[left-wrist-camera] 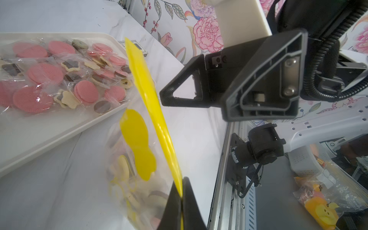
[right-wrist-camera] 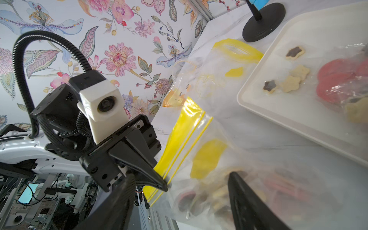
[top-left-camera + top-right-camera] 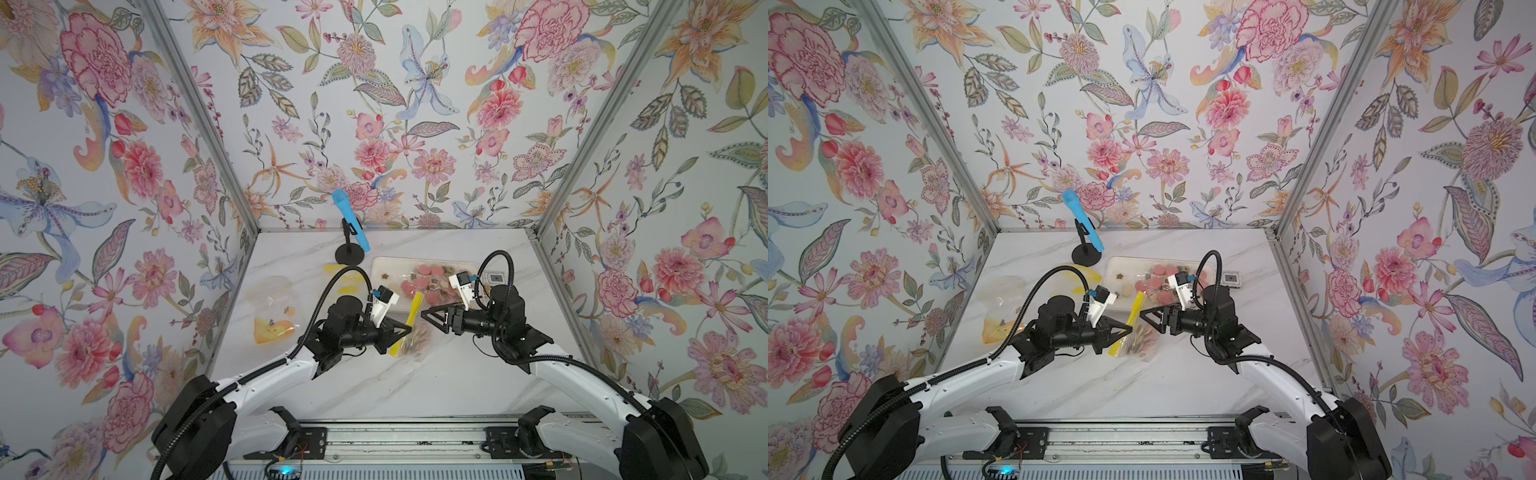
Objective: Pour cookies out of the ziploc bag
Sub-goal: Pick up the ziploc bag from the center of the board.
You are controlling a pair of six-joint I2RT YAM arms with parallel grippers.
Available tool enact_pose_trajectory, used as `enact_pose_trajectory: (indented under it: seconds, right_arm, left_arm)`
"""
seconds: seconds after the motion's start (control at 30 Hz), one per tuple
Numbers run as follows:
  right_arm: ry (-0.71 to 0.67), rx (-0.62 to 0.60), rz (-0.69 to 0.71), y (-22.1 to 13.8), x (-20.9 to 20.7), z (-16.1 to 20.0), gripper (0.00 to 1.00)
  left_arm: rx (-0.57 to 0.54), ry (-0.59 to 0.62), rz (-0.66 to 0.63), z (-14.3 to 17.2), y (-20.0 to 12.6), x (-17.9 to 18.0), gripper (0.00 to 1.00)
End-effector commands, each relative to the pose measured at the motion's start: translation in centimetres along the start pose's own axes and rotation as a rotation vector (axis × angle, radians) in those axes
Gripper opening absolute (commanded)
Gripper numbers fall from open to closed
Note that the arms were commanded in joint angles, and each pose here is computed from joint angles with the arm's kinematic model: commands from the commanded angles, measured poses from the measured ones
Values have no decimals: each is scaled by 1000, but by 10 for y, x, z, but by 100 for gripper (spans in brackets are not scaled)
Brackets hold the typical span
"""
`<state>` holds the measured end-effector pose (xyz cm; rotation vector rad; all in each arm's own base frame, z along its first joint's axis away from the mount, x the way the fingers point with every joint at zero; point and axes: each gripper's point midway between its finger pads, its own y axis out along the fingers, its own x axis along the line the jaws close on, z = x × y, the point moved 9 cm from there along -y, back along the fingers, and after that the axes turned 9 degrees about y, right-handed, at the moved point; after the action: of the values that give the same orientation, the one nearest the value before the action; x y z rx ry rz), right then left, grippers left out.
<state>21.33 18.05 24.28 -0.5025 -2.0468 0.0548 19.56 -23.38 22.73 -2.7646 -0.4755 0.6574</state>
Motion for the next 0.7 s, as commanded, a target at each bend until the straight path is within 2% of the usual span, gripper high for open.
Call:
enact_pose_trajectory:
  seconds: [0.0,0.13,0.37,0.67]
  right_arm:
    - [57,-64,57,1,8,-3,69]
    - [112,-97,78,6,14,-1,63]
    - [162,-80,80,18,9,0,57]
    - [206,-73,112,26,-2,3,43]
  left_arm:
    - [14,-14,-96,-16,-1,-8,1]
    - [74,-54,-162,-17,8,-10,2]
    - [113,-68,-169,-8,22,-11,2]
    - [104,-59,-179,-6,25,-11,3]
